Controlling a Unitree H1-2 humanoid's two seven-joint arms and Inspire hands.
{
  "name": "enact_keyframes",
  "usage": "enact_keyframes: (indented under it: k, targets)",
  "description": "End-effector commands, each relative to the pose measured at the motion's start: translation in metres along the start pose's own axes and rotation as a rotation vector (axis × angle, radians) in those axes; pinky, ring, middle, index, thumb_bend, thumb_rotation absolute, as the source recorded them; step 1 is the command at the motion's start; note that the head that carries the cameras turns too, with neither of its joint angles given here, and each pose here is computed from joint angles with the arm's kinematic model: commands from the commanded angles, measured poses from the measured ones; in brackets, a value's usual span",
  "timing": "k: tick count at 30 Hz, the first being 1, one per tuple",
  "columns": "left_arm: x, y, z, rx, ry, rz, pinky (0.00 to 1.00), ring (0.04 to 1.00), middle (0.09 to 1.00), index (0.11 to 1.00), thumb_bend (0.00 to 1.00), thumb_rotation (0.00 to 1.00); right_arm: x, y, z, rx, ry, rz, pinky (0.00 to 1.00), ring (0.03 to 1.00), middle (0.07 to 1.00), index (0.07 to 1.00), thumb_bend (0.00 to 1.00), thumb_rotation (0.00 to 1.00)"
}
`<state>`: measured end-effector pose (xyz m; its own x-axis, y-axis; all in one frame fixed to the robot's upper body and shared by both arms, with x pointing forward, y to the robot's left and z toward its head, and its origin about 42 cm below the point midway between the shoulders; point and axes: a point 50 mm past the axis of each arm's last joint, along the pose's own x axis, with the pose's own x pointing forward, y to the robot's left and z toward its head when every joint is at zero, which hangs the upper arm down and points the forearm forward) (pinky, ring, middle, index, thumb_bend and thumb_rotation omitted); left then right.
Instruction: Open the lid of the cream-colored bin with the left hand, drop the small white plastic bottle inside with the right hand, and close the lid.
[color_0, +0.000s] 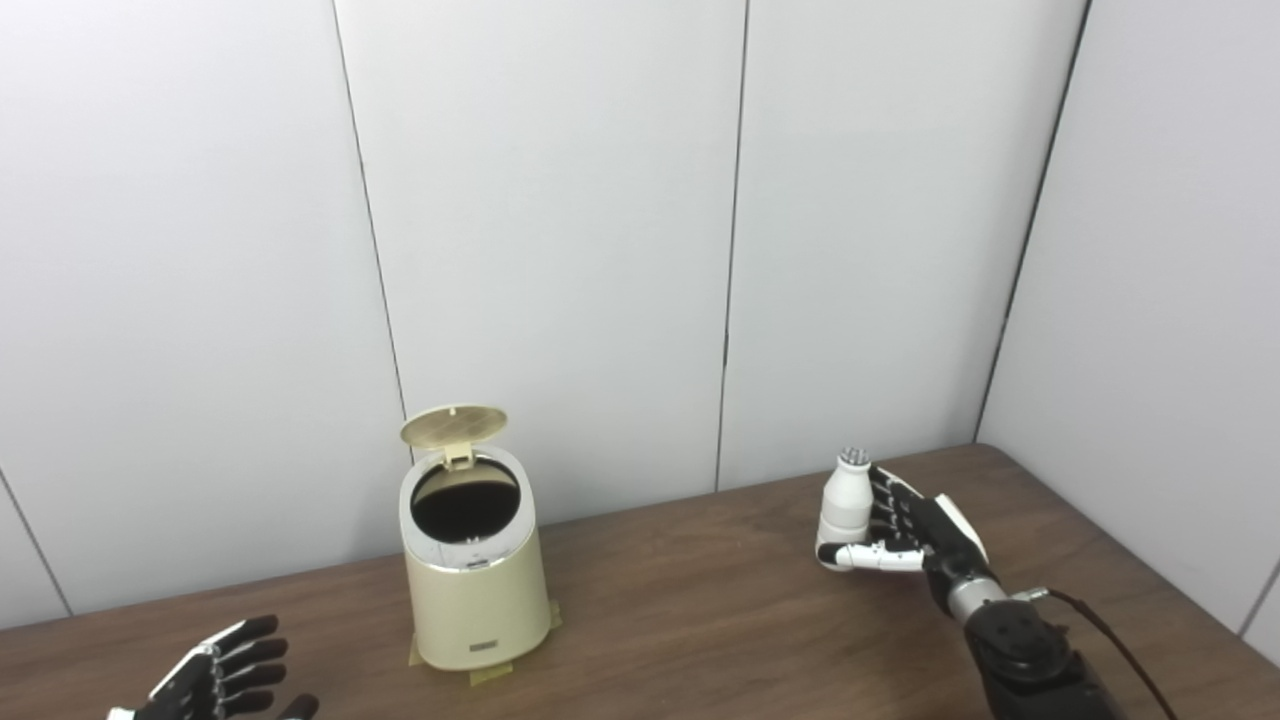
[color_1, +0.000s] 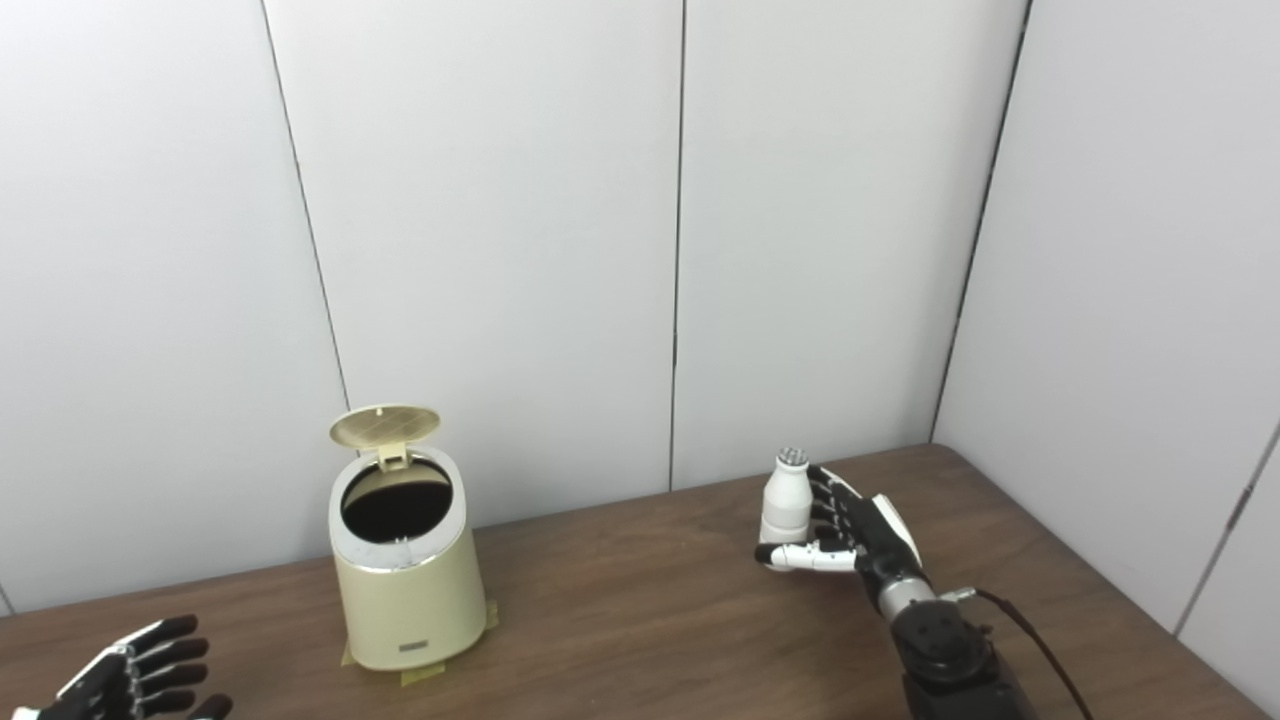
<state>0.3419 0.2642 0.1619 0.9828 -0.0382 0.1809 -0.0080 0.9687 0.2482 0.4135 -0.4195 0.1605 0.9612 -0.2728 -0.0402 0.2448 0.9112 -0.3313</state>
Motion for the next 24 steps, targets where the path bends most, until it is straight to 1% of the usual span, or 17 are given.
enact_keyframes:
  k: [1, 2, 4, 6, 7, 8, 10, 13, 19, 22, 23, 24]
  targets:
    - [0.009, 0.005, 0.02, 0.015, -0.085, 0.006, 0.68, 0.703, 0.737, 0.785, 0.57, 0.0, 0.014, -0.006, 0.037, 0.06, -0.129, -0.02, 0.72, 0.811, 0.868, 0.878, 0.84, 0.08]
    - [0.009, 0.005, 0.02, 0.015, -0.085, 0.006, 0.68, 0.705, 0.738, 0.786, 0.57, 0.0, 0.014, -0.005, 0.037, 0.091, -0.137, -0.02, 0.66, 0.756, 0.833, 0.86, 0.82, 0.04]
    - [0.009, 0.004, 0.019, 0.009, -0.081, 0.007, 0.68, 0.704, 0.736, 0.783, 0.57, 0.0, 0.013, -0.003, 0.038, 0.113, -0.144, -0.031, 0.55, 0.667, 0.782, 0.822, 0.76, 0.01]
    - [0.009, 0.004, 0.019, 0.013, -0.078, 0.008, 0.68, 0.706, 0.737, 0.784, 0.57, 0.0, 0.014, -0.001, 0.037, 0.11, -0.147, -0.056, 0.49, 0.607, 0.729, 0.767, 0.73, 0.0]
    - [0.009, 0.005, 0.018, 0.017, -0.078, 0.009, 0.68, 0.707, 0.739, 0.784, 0.57, 0.0, 0.016, -0.001, 0.036, 0.101, -0.15, -0.077, 0.43, 0.478, 0.594, 0.647, 0.6, 0.0]
    - [0.009, 0.005, 0.018, 0.018, -0.079, 0.007, 0.68, 0.707, 0.74, 0.783, 0.57, 0.0, 0.017, -0.001, 0.035, 0.086, -0.157, -0.096, 0.39, 0.431, 0.546, 0.597, 0.56, 0.0]
    - [0.009, 0.005, 0.016, 0.015, -0.077, 0.007, 0.68, 0.708, 0.74, 0.784, 0.56, 0.0, 0.019, 0.0, 0.033, 0.058, -0.165, -0.121, 0.35, 0.385, 0.495, 0.536, 0.52, 0.0]
    - [0.009, 0.006, 0.016, 0.021, -0.075, 0.007, 0.66, 0.697, 0.735, 0.777, 0.57, 0.0, 0.017, 0.001, 0.034, 0.034, -0.185, -0.132, 0.35, 0.385, 0.506, 0.508, 0.52, 0.0]
    - [0.01, 0.005, 0.016, 0.014, -0.068, 0.005, 0.62, 0.688, 0.735, 0.776, 0.56, 0.0, 0.015, 0.001, 0.04, 0.004, -0.207, -0.149, 0.35, 0.385, 0.496, 0.518, 0.51, 0.0]
    - [0.01, 0.003, 0.016, 0.009, -0.064, 0.004, 0.62, 0.684, 0.73, 0.775, 0.58, 0.0, 0.011, 0.002, 0.05, -0.032, -0.28, -0.15, 0.35, 0.381, 0.489, 0.534, 0.51, 0.0]
    - [0.01, 0.003, 0.016, 0.009, -0.064, 0.004, 0.62, 0.681, 0.729, 0.775, 0.59, 0.0, 0.011, 0.002, 0.051, -0.043, -0.293, -0.15, 0.35, 0.381, 0.487, 0.54, 0.51, 0.0]
    - [0.01, 0.002, 0.016, 0.001, -0.068, 0.0, 0.62, 0.68, 0.728, 0.774, 0.59, 0.0, 0.008, 0.006, 0.06, -0.069, -0.326, -0.15, 0.35, 0.381, 0.486, 0.543, 0.51, 0.0]
